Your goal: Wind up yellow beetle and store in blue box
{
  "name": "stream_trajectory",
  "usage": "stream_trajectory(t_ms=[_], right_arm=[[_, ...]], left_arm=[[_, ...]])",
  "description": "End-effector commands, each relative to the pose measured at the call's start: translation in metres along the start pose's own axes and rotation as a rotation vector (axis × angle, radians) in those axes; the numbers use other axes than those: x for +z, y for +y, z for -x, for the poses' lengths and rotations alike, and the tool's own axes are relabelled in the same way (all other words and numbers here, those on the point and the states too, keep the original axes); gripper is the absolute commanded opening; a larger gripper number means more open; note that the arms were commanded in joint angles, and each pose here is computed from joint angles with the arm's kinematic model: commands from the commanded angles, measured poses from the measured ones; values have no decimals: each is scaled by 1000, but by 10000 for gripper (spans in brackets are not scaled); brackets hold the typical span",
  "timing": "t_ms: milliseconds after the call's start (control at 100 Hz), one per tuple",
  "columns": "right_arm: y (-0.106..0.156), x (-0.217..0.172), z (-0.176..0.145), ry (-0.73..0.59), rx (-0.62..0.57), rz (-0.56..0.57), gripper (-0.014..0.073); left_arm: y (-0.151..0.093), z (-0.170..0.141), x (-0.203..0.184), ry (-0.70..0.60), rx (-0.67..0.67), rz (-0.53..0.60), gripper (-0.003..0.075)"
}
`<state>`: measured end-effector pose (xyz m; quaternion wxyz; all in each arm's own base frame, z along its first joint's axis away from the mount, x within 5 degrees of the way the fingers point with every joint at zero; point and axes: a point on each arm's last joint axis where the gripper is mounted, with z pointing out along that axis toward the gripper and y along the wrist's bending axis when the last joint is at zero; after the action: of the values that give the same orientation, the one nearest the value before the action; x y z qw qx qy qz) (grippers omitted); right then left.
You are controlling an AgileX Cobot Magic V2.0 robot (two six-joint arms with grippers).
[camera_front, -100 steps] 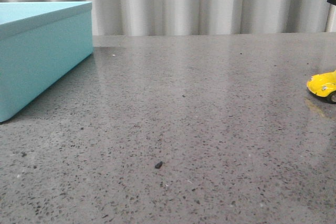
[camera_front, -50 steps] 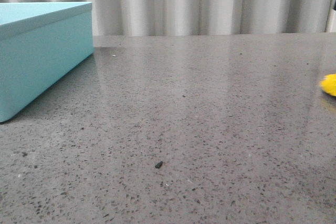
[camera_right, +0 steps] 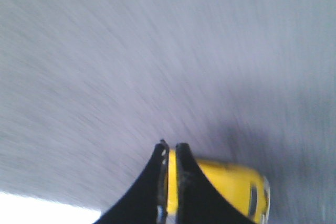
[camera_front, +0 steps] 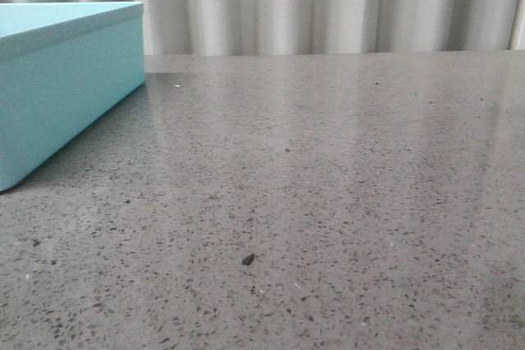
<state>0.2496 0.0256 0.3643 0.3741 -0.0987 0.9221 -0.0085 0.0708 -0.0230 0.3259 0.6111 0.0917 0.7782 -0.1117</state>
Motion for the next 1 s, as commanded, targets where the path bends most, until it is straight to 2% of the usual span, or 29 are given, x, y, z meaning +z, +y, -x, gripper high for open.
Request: stream_trajectory(t_ms=[0,130,320,400,480,620,720,850,990], right_arm=[[12,-86,17,-368,-70,27,-52],[16,-154,-6,-601,-83,42,-52],[7,-204,-61,-764,-124,-64,-52],[6,-207,-83,-793,-128,-77,-52],[7,-204,-98,-804,-128,-78,-52],[9,-192,-109,-765,-131,-73,-52],[9,-189,-110,-753,-132,-72,-52],[9,-190,-110,-757,-132,-72,-52],[9,-190,-110,-755,-132,-72,-52]], left_arm=[[-1,15,-1,-84,-6,-5,-21],[-1,16,0,-88,-7,-4,-21],[0,23,10,-132,-55,-11,-20],[-1,26,20,-134,-87,-26,-19],[-5,31,34,-106,-21,-60,5],[-19,45,59,-50,115,-152,173],[-35,58,78,-23,161,-231,287],[-59,73,103,13,196,-323,304],[-85,83,136,123,349,-386,306]])
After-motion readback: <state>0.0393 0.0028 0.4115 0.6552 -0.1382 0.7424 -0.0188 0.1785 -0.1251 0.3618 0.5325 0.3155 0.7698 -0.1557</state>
